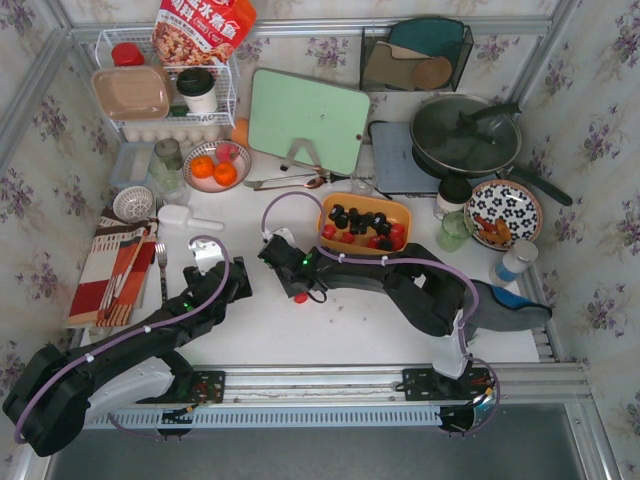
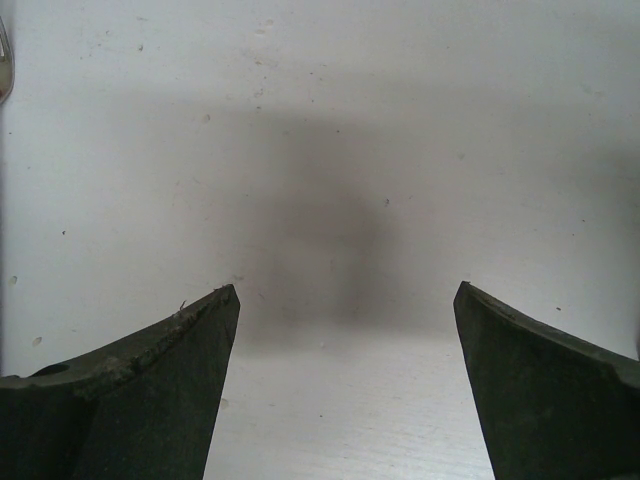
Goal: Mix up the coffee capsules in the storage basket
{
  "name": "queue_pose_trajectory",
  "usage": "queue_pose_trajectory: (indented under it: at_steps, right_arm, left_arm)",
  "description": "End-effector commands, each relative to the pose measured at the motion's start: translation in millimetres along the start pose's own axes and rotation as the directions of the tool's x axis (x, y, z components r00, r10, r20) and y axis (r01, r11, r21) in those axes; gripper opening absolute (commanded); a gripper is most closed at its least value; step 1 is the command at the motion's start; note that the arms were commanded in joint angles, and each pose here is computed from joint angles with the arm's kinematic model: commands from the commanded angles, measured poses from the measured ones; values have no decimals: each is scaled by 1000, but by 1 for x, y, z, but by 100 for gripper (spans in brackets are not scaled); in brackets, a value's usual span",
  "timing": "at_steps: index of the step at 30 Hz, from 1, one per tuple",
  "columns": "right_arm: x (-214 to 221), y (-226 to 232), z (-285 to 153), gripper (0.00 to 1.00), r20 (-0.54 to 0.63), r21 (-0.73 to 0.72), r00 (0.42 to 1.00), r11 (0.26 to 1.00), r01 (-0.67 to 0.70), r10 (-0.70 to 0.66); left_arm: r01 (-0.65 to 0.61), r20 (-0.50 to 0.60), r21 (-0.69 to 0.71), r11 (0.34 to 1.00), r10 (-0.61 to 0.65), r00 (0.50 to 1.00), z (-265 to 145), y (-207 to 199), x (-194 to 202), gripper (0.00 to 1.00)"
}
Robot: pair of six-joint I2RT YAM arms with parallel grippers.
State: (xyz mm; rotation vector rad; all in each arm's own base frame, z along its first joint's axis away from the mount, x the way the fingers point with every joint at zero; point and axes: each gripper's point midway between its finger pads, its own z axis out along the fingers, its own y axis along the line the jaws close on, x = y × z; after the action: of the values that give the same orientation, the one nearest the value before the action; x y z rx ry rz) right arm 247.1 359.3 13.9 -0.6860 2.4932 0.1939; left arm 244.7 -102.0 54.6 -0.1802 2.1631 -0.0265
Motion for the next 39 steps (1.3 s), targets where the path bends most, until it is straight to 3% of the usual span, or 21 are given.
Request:
queue_pose_trajectory:
  at_steps: [1,7,13,20,28,39]
  right_arm:
    - [12,-10,-3,24,-44,44,999,999,28,-26]
    - [-3,-6,-13,18,14,20,1000,1000,8,-8]
    - [-33,-4,-37,14,136,-12,990,1000,-28,29]
    - [-70,-26,-71,14,321,56,946,996,-71,50]
    - [-111,-96,-127,13,538,269,843,948,-170,-1]
    - [-128,-210,-178,12,690,278,714,867,-414,120]
  left_arm:
    - [14,17,8,1000,-14,1000,0,-3,-5,91]
    - [15,17,7,1000,-15,1000,0,-3,-5,91]
    - [14,17,7,1000,-15,1000,0,-3,-5,91]
    - [13,15,7,1000,-13,1000,1,-3,-5,91]
    - [7,10,6,1000,-7,1000,1,-4,-5,91]
    - [7,10,8,1000,-7,1000,1,-4,-5,91]
